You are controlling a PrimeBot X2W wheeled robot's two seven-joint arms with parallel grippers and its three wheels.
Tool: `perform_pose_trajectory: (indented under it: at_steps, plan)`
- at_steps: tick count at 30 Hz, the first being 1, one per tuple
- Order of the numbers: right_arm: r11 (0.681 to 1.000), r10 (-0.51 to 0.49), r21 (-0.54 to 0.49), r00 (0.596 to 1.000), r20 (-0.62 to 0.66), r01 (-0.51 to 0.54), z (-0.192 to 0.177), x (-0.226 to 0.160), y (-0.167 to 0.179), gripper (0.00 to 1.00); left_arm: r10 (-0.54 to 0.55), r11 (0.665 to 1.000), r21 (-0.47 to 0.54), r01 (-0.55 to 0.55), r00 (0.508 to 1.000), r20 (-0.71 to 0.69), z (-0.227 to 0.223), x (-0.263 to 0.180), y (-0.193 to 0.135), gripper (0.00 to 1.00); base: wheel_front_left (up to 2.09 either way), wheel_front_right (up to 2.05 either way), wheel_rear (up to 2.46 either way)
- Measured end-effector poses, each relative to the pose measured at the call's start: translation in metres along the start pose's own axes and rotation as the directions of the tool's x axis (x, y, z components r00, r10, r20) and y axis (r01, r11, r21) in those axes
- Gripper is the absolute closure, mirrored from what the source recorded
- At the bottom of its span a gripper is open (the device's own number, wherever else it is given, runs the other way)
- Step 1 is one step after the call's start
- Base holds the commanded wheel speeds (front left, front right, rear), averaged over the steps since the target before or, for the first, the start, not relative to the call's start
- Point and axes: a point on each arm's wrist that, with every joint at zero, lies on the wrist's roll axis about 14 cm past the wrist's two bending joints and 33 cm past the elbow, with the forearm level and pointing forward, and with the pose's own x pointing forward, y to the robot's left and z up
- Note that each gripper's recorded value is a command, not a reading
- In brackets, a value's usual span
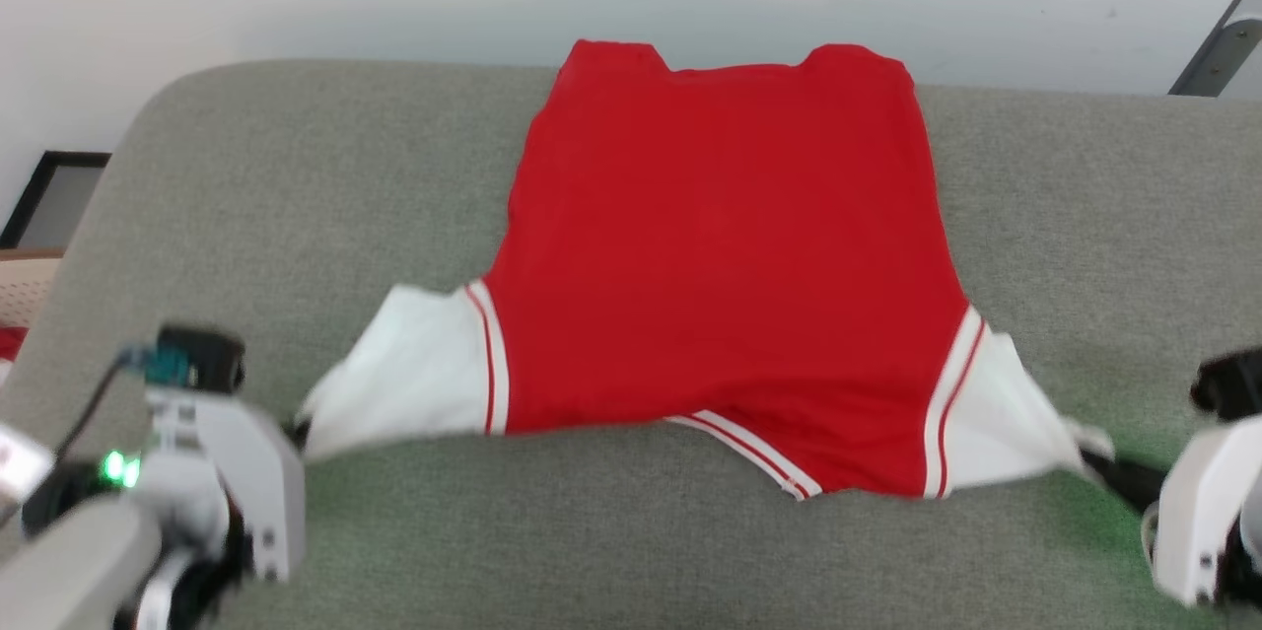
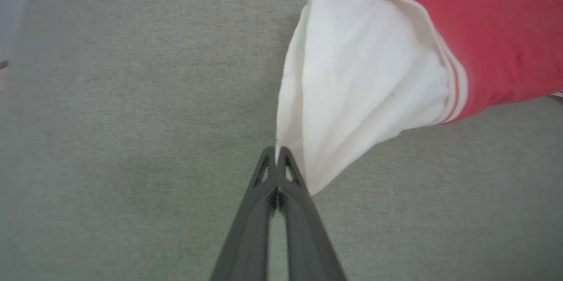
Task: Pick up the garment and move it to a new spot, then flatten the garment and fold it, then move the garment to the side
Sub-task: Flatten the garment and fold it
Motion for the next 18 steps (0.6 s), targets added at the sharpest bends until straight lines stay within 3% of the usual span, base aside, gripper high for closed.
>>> perform_pose_trajectory:
  at_steps: [9,18]
  plan:
    - [0.997,0.067,0.061,0.957,-0.282,-0.052,-0.077,-0.025,0.008,1.0,0.006,0.995,-0.101,-0.024,0.984,-0.179,-0.065,-0.047,-0.021,1.0,0.0,0.0,0.0]
    - [0.995,0.072,0.094,0.925,-0.373,-0.04,-0.103,-0.028,0.006,1.0,0.012,0.988,-0.147,-0.05,0.968,-0.252,-0.092,-0.056,-0.029,1.0,0.0,0.0,0.0]
